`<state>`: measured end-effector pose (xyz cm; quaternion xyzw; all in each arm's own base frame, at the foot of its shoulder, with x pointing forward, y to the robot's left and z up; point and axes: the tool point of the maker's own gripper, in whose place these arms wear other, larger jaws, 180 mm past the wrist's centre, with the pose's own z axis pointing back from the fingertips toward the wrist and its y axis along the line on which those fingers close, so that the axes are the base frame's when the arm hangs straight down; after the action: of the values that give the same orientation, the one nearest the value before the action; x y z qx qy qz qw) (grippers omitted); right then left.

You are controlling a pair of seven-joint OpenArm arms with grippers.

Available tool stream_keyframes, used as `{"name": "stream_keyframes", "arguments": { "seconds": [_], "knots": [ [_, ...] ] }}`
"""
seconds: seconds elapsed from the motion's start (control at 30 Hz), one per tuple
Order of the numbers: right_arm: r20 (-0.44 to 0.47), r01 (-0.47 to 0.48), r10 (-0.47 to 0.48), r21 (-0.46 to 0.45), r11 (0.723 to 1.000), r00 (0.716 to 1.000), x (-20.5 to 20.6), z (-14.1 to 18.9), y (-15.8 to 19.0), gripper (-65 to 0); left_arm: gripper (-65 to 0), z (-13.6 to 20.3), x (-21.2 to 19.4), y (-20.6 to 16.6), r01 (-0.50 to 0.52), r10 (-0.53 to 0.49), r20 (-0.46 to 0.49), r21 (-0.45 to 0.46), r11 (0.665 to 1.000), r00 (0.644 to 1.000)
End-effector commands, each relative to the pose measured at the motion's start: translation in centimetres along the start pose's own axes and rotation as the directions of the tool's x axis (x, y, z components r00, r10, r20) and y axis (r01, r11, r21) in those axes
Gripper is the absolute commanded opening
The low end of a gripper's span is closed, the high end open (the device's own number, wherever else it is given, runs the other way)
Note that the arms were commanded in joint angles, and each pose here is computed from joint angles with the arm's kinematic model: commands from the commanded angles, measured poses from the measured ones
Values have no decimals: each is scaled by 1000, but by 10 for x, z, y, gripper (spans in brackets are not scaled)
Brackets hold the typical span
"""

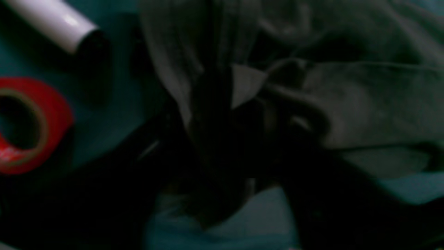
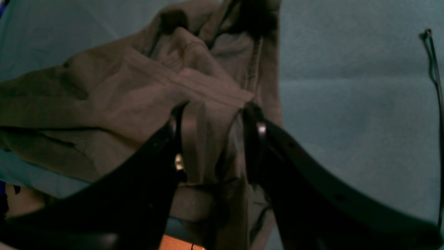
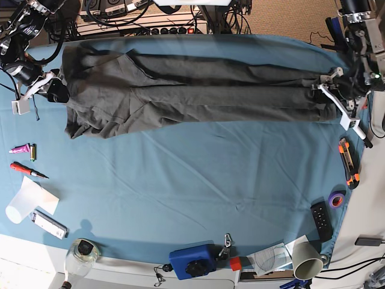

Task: Fold the T-shirt properly
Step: 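Lower the folded hem onto the shirt and release with both grippers, then grasp the folded shirt end with the left gripper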

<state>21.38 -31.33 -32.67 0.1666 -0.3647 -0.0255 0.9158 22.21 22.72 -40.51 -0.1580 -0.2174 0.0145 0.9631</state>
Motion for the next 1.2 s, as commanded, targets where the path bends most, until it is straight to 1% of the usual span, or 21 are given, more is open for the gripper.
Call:
{"name": "stream_keyframes", "arguments": {
  "seconds": [0.0,0.07,0.1,0.23,0.37,0.5,0.63,0.9,1.0,1.1,1.17],
  "knots": [
    [49,-32,32,-4,999,998,17,7,0,-461,-497,-10,-35,-24,-20,8,-131,-92,996,991],
    [48,-32,32,-4,999,998,17,7,-1,-461,-635,-10,-36,-24,-23,9,-137,-98,995,991],
    [48,-32,32,-4,999,998,17,7,0,-461,-650,-10,-36,-25,-23,9,-136,-98,995,991],
    [48,-32,32,-4,999,998,17,7,0,-461,-650,-9,-36,-26,14,-28,-132,-111,994,991],
    [49,-32,32,-4,999,998,17,7,0,-461,-650,-8,-30,-17,27,-35,-135,-63,998,990],
    [49,-32,32,-4,999,998,18,7,0,-461,-650,-2,-9,-6,76,-75,-105,0,997,992],
    [50,-31,31,-2,1000,998,18,7,0,-461,-650,10,20,0,133,-131,-47,37,990,990],
    [51,-32,32,-2,1000,998,18,7,0,-461,-650,33,63,19,182,-187,28,111,977,982],
    [50,-31,31,-1,1000,998,18,7,0,-461,-650,42,75,12,220,-225,66,85,972,972],
    [51,-31,31,-1,1000,998,18,7,0,-461,-650,46,77,-11,279,-277,99,-4,960,956],
    [51,-31,31,-1,1000,998,18,7,0,-461,-650,49,79,-27,316,-306,127,-66,946,943]
  ]
}}
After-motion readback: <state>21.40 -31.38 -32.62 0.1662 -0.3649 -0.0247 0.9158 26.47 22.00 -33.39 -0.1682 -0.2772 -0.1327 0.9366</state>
